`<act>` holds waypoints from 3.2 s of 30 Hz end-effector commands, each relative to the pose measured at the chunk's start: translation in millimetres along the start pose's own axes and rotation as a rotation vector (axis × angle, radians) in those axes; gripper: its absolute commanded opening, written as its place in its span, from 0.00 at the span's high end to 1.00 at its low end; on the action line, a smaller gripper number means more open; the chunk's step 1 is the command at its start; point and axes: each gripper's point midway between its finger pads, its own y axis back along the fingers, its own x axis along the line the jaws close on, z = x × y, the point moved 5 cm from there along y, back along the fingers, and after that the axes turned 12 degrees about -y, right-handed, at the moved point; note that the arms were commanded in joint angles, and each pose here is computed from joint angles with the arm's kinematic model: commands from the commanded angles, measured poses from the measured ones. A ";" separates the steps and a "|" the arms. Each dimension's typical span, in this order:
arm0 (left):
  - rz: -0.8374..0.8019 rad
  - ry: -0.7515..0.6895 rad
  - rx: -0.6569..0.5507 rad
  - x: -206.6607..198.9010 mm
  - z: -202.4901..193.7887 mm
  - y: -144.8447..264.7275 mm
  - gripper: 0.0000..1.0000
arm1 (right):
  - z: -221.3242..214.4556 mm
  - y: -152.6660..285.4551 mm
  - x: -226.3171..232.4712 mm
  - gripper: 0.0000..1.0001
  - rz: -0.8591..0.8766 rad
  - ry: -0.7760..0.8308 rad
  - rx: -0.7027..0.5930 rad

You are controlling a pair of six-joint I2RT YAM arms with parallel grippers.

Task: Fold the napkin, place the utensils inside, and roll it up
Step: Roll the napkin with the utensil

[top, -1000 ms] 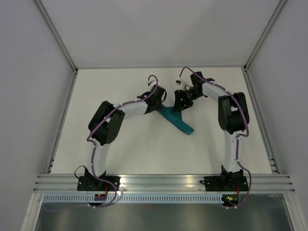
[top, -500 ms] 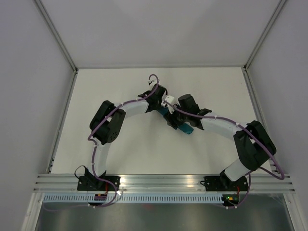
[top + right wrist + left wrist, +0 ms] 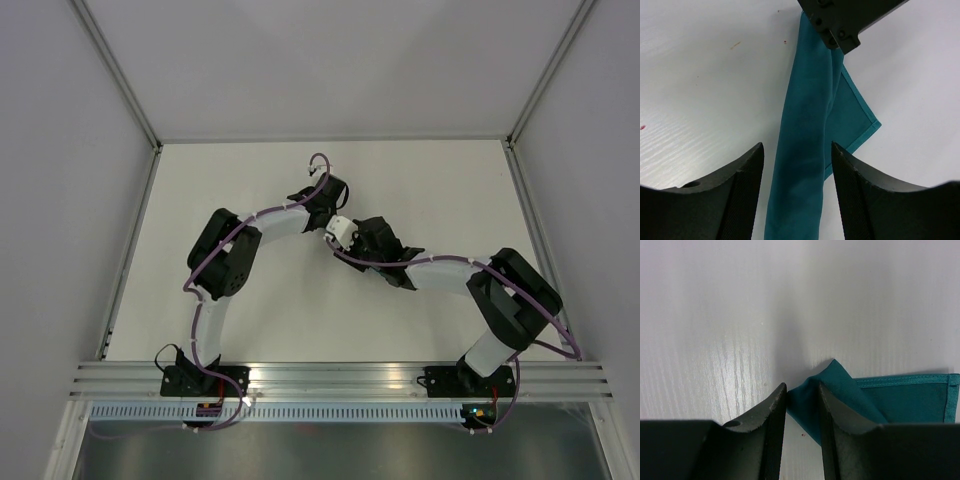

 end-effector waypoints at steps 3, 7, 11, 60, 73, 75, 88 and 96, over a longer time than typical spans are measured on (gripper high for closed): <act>-0.002 -0.030 0.014 -1.8 1.3 -4.3 0.63 | 7.6 -6.5 -2.3 0.39 -0.070 0.059 -0.045; -0.004 -0.032 0.017 -0.9 1.7 -4.8 0.63 | 5.1 -8.0 3.8 0.39 -0.063 0.091 -0.024; -0.009 -0.031 0.019 -1.4 3.1 -4.9 0.63 | 0.4 -14.9 8.4 0.40 -0.044 0.123 0.023; -0.234 -0.413 -0.362 -3.2 6.0 89.6 0.38 | -68.7 -69.1 -35.2 0.86 0.971 -0.945 0.745; -0.339 -0.917 -0.640 -34.7 -23.0 109.3 0.27 | -103.4 -65.6 -47.0 0.87 0.926 -0.867 0.896; -0.334 -1.019 -0.644 -39.0 -26.4 105.9 0.27 | -107.2 -65.2 -48.8 0.87 0.918 -0.859 0.905; -0.351 -1.425 -0.616 -65.8 -58.1 76.9 0.23 | -105.1 -66.9 -54.9 0.88 0.890 -0.830 0.894; -0.461 -1.562 -0.478 -69.0 -82.6 53.0 0.28 | -108.4 -66.3 -53.7 0.89 0.895 -0.818 0.896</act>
